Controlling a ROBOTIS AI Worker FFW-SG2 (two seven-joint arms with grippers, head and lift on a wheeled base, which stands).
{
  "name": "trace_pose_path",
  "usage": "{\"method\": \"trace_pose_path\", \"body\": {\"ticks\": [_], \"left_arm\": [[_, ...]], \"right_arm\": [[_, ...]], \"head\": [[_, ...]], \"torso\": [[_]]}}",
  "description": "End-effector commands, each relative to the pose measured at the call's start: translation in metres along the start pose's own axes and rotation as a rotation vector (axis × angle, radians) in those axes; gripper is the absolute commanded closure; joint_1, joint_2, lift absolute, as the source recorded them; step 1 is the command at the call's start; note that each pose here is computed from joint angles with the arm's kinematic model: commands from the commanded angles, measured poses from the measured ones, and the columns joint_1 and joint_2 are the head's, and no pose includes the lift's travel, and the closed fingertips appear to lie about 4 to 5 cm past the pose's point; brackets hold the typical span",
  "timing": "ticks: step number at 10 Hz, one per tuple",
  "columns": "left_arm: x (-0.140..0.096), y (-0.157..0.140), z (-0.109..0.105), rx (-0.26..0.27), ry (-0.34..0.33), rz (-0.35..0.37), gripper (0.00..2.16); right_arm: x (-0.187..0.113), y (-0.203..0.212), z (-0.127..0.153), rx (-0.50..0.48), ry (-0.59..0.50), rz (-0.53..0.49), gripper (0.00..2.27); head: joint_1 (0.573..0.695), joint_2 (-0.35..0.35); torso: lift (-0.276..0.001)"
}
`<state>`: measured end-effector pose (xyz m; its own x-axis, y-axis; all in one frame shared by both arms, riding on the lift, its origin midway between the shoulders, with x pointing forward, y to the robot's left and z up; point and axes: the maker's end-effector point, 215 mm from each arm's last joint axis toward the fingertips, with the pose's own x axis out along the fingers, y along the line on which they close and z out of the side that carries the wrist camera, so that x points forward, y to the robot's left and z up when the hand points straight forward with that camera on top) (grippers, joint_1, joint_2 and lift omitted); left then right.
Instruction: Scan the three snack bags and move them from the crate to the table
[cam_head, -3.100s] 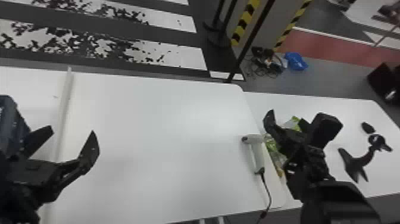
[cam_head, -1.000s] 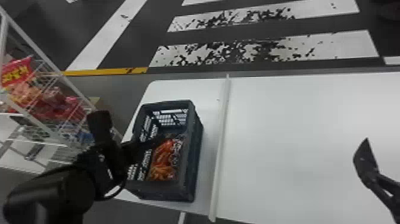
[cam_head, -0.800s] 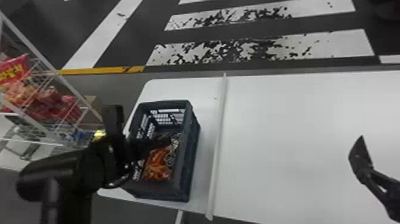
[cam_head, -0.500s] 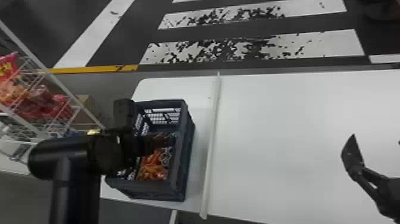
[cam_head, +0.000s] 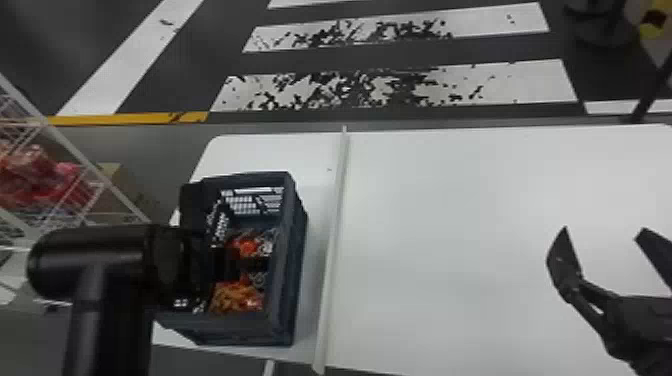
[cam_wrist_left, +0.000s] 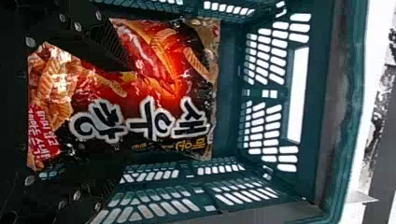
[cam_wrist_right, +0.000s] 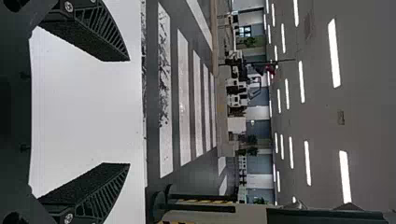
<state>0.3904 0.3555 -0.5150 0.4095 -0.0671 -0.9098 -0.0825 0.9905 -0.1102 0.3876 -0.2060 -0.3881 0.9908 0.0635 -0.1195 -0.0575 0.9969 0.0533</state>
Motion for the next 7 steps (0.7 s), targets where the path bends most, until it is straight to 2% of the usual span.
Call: {"method": "trace_pose_path", "body": {"ticks": [1, 2, 3, 4, 7], "left_arm": [[0.003, 0.005, -0.008, -0.010, 0.018, -0.004, 0.55], [0.003, 0.006, -0.011, -0.015, 0.022, -0.009, 0.85], [0.000, 0.009, -0.010, -0.024, 0.011, -0.009, 1.39], [-0.009, 0.013, -0.007, -0.031, -0.011, -0.007, 1.71], [-0.048, 0.025, 0.007, -0.054, -0.119, -0.012, 1.72]], "right_arm": [[-0.001, 0.002, -0.003, 0.001, 0.007, 0.003, 0.08], [0.000, 0.002, -0.002, 0.002, 0.006, 0.003, 0.08], [-0.001, 0.004, -0.002, 0.007, 0.008, 0.005, 0.08], [-0.002, 0.006, -0.001, 0.012, 0.005, 0.005, 0.08], [-0.005, 0.008, 0.006, 0.020, -0.005, 0.005, 0.08]], "head": [[0.695, 0.217], [0.695, 0.218], [0.695, 0.221], [0.695, 0.230], [0.695, 0.255]], "torso": [[-0.062], [-0.062], [-0.062], [-0.062], [-0.062]]}}
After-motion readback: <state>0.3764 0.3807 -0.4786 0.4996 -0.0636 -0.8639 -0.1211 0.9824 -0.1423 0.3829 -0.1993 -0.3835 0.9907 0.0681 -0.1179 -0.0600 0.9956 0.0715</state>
